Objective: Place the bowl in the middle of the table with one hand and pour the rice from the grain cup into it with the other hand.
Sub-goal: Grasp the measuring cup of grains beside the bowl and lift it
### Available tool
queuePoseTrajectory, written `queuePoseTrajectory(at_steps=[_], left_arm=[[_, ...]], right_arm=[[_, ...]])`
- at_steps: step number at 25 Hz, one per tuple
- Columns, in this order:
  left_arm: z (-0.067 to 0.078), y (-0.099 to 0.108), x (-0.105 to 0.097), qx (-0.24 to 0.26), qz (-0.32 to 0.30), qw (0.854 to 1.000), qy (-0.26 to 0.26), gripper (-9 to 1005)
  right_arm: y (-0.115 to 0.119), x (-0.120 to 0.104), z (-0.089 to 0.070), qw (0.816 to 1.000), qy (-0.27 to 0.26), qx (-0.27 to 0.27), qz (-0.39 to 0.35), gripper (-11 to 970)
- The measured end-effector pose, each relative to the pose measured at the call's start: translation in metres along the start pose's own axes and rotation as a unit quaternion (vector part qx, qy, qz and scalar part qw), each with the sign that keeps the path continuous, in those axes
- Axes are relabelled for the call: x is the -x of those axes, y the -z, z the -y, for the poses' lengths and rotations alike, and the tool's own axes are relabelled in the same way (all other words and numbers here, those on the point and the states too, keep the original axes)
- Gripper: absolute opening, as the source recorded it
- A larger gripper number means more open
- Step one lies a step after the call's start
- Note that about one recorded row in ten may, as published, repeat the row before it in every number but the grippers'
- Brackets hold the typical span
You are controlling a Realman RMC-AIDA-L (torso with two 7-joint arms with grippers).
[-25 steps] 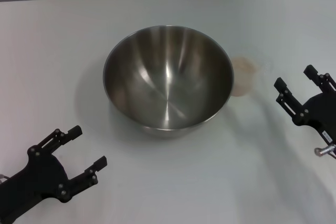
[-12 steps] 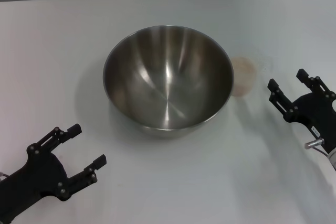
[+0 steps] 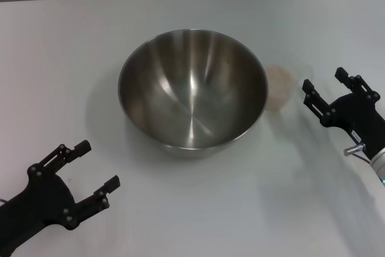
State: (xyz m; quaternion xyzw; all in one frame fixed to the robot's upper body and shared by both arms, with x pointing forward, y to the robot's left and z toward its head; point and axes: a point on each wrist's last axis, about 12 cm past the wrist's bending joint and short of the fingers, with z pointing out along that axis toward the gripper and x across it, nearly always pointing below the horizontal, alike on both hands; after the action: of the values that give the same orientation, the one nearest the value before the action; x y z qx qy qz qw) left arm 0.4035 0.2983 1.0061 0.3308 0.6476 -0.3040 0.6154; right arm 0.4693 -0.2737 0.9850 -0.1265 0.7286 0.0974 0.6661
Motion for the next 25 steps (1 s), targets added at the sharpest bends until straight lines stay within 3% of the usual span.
queuePoseTrajectory(at_steps=[25], left_arm=[[0.002,-0.002,0.002,0.002,0.013,1.000,0.009,819]], right_arm=[[-0.037,0.010,0.008,1.000,0.012,-0.008,-0.023,716]])
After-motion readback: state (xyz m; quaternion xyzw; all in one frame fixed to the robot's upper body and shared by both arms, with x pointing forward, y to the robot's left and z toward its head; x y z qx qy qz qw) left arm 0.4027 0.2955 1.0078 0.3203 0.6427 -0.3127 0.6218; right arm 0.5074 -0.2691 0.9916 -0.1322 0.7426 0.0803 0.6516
